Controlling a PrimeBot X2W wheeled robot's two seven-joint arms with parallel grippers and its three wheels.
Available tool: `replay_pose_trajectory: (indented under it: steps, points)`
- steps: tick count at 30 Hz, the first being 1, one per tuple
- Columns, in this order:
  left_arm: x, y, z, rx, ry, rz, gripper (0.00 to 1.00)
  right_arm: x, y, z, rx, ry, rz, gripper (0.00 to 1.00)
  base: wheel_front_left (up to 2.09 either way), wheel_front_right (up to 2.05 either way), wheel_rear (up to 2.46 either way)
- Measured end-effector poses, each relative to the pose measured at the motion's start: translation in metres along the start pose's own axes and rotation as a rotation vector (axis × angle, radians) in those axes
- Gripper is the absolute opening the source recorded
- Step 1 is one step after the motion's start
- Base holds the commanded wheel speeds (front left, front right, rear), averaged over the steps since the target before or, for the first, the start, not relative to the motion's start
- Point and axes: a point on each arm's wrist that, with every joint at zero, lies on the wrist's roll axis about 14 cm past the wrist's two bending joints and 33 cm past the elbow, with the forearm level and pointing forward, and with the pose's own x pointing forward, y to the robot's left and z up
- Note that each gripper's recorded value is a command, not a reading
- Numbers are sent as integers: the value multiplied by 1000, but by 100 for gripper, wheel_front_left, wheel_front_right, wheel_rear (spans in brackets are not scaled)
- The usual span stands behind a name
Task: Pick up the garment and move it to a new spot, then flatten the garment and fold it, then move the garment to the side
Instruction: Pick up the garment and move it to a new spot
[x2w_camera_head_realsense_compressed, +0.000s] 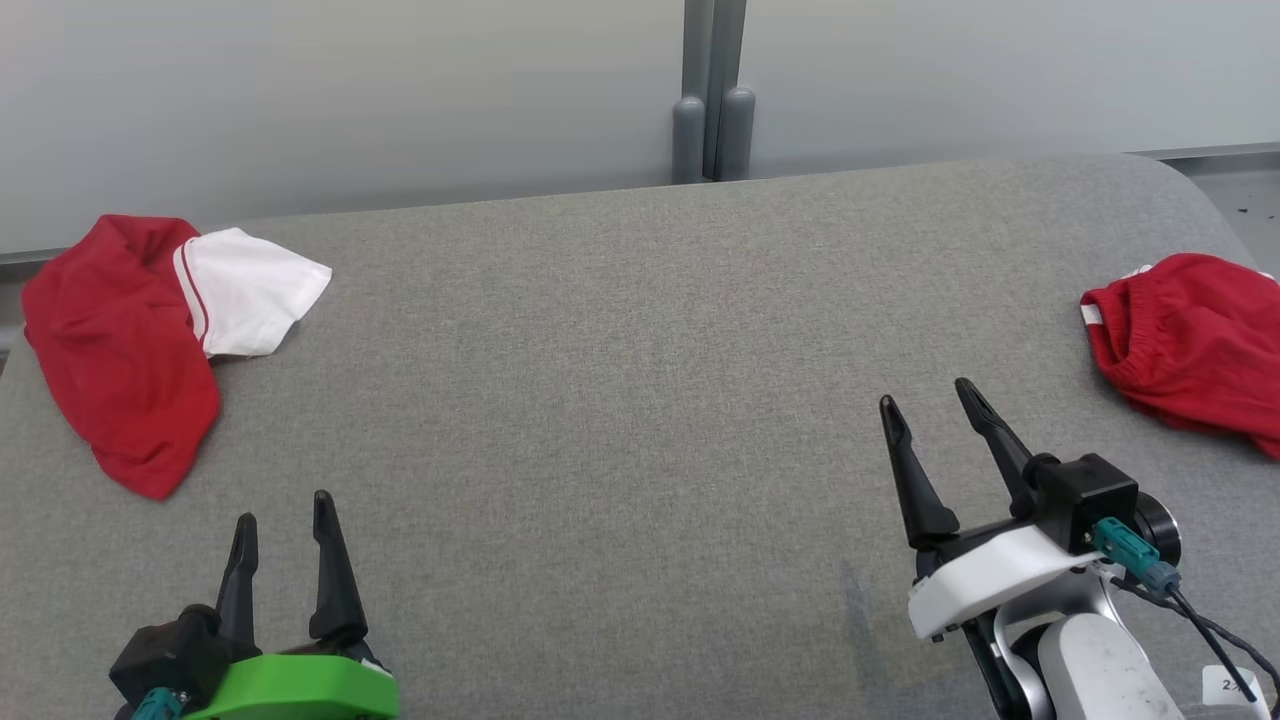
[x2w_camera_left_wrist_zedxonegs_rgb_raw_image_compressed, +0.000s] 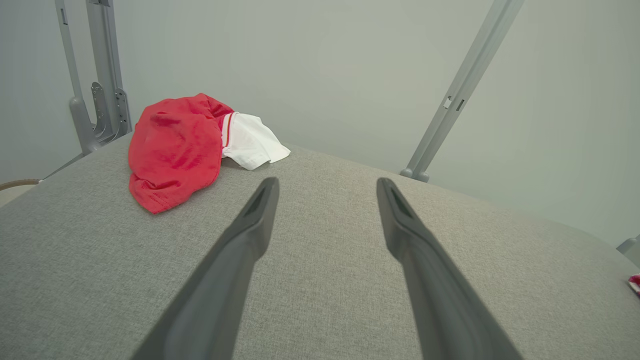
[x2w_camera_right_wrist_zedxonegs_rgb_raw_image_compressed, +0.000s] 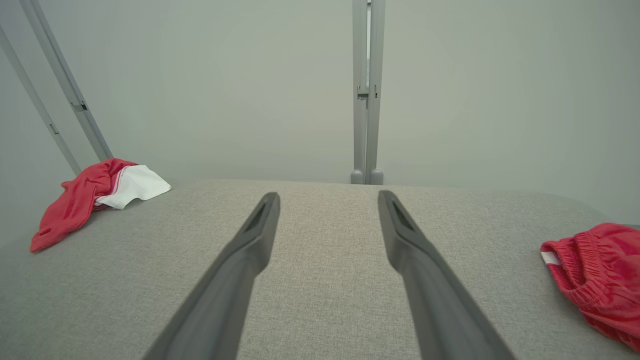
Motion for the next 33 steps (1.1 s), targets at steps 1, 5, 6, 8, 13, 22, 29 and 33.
replay_pose_trajectory:
  steps: [1, 5, 6, 8, 13, 22, 29, 33]
  points:
    - [0, 0, 0, 0, 0, -1, 100, 0, 0, 0, 2, 0, 1, 100, 0, 0, 0]
    - [0, -1, 1, 0, -2, -3, 100, -1, 1, -1, 3, 2, 3, 100, 0, 0, 0]
    - [-1, -2, 1, 0, -2, -4, 100, -1, 2, -1, 3, 2, 4, 100, 0, 0, 0]
    - [-1, -2, 1, 0, -3, -5, 100, -1, 2, 0, 5, 1, 6, 100, 0, 0, 0]
    - [-4, 1, 3, 1, -8, 6, 100, 0, 8, -2, 7, 0, 21, 100, 0, 0, 0]
    - [-19, 26, 15, 16, -38, 78, 100, 12, 37, -3, 27, -5, 111, 100, 0, 0, 0]
    - [-40, 57, 31, 32, -79, 177, 100, 28, 69, -5, 44, -9, 206, 100, 0, 0, 0]
    - [-57, 76, 40, 39, -103, 244, 100, 37, 92, -8, 56, -6, 271, 100, 0, 0, 0]
